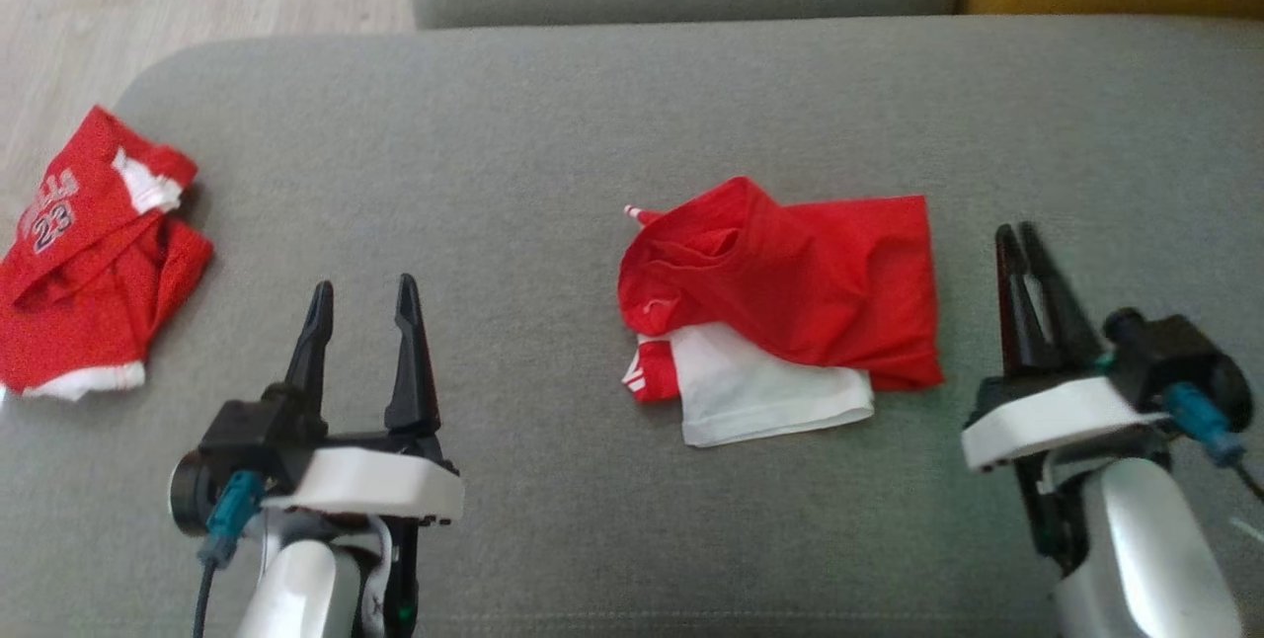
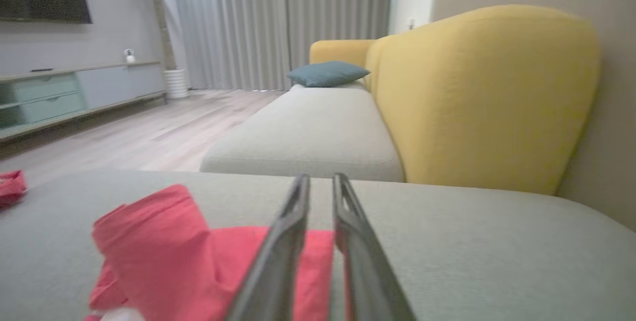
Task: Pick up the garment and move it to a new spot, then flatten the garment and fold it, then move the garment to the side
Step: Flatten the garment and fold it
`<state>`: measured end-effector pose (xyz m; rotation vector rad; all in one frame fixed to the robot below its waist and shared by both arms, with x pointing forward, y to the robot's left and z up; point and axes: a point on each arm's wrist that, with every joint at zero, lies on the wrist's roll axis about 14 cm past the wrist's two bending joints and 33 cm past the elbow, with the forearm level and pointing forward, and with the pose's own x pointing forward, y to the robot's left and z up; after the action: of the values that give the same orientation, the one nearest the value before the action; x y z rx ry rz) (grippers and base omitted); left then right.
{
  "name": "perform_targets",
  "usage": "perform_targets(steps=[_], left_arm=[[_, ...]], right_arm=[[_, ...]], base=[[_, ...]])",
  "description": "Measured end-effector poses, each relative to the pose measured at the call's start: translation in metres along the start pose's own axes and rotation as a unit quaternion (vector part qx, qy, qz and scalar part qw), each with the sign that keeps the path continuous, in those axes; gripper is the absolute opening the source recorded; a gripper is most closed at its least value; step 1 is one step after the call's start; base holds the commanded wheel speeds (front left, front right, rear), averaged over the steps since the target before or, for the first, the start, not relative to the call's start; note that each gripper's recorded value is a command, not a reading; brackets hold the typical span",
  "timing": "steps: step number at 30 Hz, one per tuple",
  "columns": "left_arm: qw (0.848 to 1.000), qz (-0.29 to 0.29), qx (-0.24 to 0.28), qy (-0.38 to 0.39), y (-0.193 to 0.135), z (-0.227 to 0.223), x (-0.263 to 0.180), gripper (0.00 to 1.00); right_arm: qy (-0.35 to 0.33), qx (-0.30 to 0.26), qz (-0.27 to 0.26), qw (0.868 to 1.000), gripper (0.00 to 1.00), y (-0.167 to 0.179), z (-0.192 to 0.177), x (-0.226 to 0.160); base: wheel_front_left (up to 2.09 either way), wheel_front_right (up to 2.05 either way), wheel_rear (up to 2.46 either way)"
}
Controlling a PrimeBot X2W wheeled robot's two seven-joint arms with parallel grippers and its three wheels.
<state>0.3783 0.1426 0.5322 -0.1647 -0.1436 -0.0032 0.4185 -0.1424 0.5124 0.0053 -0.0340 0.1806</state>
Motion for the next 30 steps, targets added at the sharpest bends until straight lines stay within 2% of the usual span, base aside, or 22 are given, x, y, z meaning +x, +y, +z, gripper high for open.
perform_targets(steps=[8,15,24,30], left_arm=[[1.000,0.024,0.007,0.002,0.017,-0.001,0.005,1.00],[0.998,0.059,0.015,0.014,0.041,-0.008,0.000,1.00],[0.997,0.071,0.019,0.014,0.049,-0.006,-0.001,1.00],[0.998,0.065,0.013,0.012,0.043,-0.006,0.001,1.00]], right_arm=[[0.057,0.000,0.062,0.996,0.00,0.041,-0.033,0.031],[0.119,-0.007,0.124,0.985,0.00,0.082,-0.071,0.054],[0.142,-0.008,0.211,0.967,0.00,0.138,-0.089,0.047],[0.178,-0.002,0.264,0.948,0.00,0.170,-0.103,0.022]], base=[[0.00,0.00,0.00],[0.00,0.00,0.00],[0.00,0.00,0.00],[0.00,0.00,0.00]])
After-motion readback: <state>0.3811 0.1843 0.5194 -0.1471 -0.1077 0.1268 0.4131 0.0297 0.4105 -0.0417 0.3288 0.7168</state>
